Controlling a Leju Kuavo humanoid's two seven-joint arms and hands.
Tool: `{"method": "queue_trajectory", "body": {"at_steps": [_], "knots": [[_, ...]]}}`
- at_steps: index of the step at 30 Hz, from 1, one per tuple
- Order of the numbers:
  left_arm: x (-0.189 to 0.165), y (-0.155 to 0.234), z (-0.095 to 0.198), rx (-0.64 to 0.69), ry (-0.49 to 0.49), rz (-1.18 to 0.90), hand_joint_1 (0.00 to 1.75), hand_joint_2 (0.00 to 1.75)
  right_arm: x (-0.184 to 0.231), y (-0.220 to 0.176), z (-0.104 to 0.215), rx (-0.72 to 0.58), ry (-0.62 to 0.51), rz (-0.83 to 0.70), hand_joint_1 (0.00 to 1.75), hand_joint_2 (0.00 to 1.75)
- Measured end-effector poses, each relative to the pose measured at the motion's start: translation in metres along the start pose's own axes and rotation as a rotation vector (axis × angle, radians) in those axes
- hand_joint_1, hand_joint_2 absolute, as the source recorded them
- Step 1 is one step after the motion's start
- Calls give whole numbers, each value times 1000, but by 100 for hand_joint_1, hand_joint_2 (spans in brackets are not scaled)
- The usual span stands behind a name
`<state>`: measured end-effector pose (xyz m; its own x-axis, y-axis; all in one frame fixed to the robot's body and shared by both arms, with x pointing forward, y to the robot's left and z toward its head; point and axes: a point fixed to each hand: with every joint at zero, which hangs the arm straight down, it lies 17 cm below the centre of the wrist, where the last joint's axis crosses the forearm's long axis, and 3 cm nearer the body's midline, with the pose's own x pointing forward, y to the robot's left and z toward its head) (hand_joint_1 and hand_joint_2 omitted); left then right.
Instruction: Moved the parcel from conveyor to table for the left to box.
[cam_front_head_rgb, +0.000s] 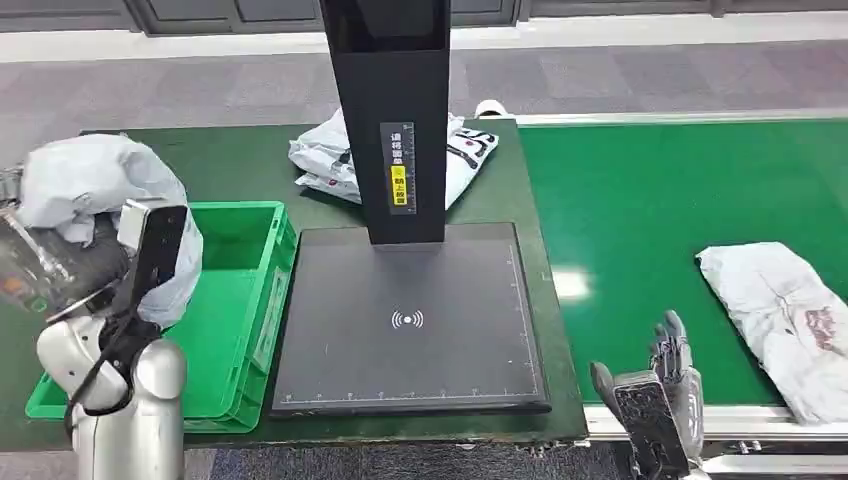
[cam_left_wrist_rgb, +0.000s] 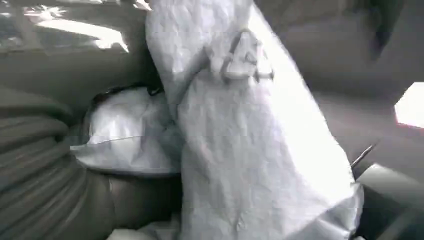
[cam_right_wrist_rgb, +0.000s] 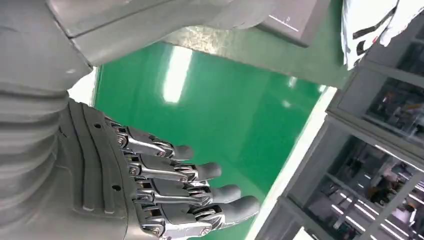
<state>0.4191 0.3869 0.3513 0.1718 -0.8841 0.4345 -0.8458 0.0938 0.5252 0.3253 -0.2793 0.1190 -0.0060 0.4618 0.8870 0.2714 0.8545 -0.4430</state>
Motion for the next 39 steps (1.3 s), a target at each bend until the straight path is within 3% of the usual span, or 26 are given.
{"method": "queue_trajectory", "body": {"at_steps": [8,15,16,17,23,24,30,35,39], "knots": [[-20,-35,-2,-81,-15,-86,175,175,-1,-2,-1,-1,3,4,0,175],[-77,-120,17,-365,80,-305,175,175,7,4,-11,27,-12,7,0,175],[-86,-130,22,-399,93,-323,63,175,9,3,-12,25,-16,7,0,175],[-97,-139,27,-436,109,-345,0,175,10,4,-14,26,-18,7,0,175],[-172,-175,71,-656,262,-494,0,175,15,6,-23,32,-29,5,0,175],[-180,-178,76,-679,275,-505,0,0,16,6,-25,31,-31,4,0,175],[-184,-204,98,-838,290,-392,0,0,18,8,-28,34,-34,2,0,175],[-161,-229,122,-977,337,-71,0,0,17,8,-28,35,-34,3,0,175],[-119,-244,139,-1082,356,352,0,0,16,6,-27,26,-32,2,0,175]]}}
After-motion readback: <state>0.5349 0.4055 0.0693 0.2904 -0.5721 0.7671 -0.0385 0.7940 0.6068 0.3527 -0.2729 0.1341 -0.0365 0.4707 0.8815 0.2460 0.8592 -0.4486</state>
